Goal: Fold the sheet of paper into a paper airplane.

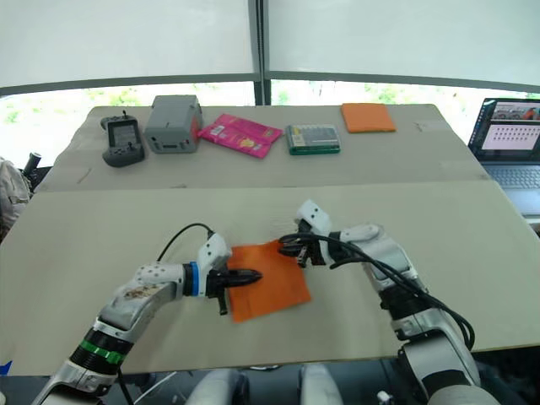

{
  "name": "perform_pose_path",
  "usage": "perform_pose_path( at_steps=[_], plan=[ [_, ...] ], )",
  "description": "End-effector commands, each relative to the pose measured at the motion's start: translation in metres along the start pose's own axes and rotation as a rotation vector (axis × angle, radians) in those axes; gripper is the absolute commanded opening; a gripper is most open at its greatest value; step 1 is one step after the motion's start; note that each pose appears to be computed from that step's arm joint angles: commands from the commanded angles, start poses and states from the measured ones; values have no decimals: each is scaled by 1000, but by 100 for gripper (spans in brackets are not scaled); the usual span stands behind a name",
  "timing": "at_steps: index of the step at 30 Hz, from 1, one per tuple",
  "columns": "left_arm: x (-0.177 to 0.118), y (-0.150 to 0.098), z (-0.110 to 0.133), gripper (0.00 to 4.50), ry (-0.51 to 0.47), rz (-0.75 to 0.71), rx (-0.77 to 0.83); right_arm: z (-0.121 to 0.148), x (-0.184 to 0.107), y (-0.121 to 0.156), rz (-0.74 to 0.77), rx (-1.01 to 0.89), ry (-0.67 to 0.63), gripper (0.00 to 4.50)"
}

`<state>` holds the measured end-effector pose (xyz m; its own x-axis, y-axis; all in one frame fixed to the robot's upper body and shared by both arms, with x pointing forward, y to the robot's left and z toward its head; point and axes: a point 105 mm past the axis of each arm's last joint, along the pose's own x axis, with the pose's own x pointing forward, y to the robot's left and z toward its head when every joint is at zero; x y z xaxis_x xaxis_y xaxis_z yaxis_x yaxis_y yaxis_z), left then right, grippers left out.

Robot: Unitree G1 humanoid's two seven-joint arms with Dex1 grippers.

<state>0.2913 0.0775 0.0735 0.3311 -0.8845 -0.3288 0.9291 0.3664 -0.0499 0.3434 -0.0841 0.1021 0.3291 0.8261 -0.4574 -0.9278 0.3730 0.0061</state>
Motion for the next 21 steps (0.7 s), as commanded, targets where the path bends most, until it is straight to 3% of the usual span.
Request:
perform_pose_path(
  at_steps=[1, 6, 12, 20, 21],
  plan=[
    [-4, 2, -12, 0, 49, 17, 43, -1, -7, 3, -19, -49, -12, 4],
    [-10, 8, -10, 0, 47, 31, 63, -6, -16, 3, -80, 8, -35, 4],
    [-8, 4, 16, 0, -35, 2, 99, -10, -22, 8, -148, 119, -61, 4],
    [-12, -1, -12, 0, 99, -24, 146, -8, -21, 12, -175, 76, -73, 4],
    [-13, -1, -11, 0, 97, -27, 140, -6, -21, 13, -175, 78, -78, 48]
  ],
)
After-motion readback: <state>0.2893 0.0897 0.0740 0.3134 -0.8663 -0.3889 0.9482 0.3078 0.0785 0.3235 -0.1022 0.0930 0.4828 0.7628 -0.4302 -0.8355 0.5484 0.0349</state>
